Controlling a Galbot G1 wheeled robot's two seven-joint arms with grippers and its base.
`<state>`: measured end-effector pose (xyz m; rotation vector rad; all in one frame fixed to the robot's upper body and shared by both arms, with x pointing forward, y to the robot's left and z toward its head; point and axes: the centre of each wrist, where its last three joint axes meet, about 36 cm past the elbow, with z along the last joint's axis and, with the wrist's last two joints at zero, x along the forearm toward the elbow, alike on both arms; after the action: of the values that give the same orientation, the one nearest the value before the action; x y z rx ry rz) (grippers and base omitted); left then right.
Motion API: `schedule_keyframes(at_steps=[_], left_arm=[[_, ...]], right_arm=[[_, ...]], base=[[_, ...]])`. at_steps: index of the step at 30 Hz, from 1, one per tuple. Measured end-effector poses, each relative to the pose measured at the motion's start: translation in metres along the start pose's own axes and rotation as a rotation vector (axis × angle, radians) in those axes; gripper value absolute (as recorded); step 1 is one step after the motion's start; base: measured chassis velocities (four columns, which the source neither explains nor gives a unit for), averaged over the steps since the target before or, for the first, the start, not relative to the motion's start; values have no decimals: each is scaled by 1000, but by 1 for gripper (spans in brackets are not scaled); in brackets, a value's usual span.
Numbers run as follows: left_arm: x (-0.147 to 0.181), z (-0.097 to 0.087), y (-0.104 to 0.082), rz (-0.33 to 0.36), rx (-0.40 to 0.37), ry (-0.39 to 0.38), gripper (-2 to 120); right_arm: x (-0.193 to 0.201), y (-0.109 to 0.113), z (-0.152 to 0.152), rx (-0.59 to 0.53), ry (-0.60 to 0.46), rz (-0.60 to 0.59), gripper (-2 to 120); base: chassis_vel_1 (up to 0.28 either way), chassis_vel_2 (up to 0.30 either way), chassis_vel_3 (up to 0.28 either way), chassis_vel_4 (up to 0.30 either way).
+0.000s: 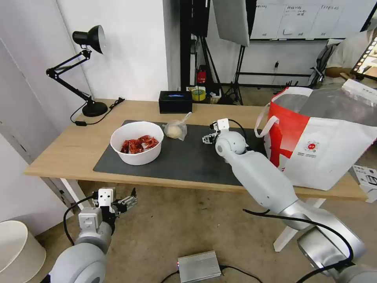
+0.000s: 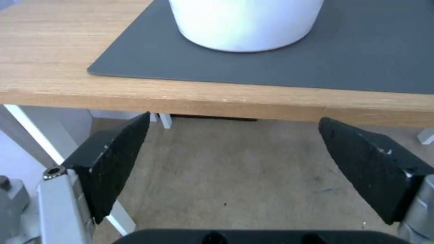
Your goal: Pick up the trash from the table and place it into the takeout bag.
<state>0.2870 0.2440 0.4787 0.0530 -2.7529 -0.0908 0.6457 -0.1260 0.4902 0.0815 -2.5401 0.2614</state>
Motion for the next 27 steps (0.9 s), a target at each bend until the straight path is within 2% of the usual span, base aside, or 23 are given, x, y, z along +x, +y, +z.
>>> schedule_keyframes(at_steps=[4,12,13,16,18,21,23,24,27], left_arm=[[1,0,0,-1,0,0,100],[2,2,-1,-4,6,4,100],[2,2,-1,-4,6,4,100],[2,3,-2,-4,8,6,100],[2,3,-2,-3,9,6,100],[3,3,-2,-3,9,7,100],[3,3,-2,-3,8,7,100],[3,3,-2,-3,8,7,100],[4,3,-3,-3,8,7,100]], right_arm=[[-2,2,1,-2,7,6,97],[-3,5,3,-19,18,11,68],[-3,5,3,-19,18,11,68],[-2,4,4,-33,26,12,53],[-2,4,4,-35,28,12,50],[-1,1,5,-42,28,10,34],[1,-1,4,-51,25,6,26],[1,-1,4,-51,25,6,26],[10,-4,0,-68,1,-10,12]], base=[[0,0,0,0],[0,0,0,0],[0,0,0,0],[0,0,0,0],[0,0,0,0],[0,0,0,0],[0,0,0,0],[0,0,0,0],[0,0,0,0]])
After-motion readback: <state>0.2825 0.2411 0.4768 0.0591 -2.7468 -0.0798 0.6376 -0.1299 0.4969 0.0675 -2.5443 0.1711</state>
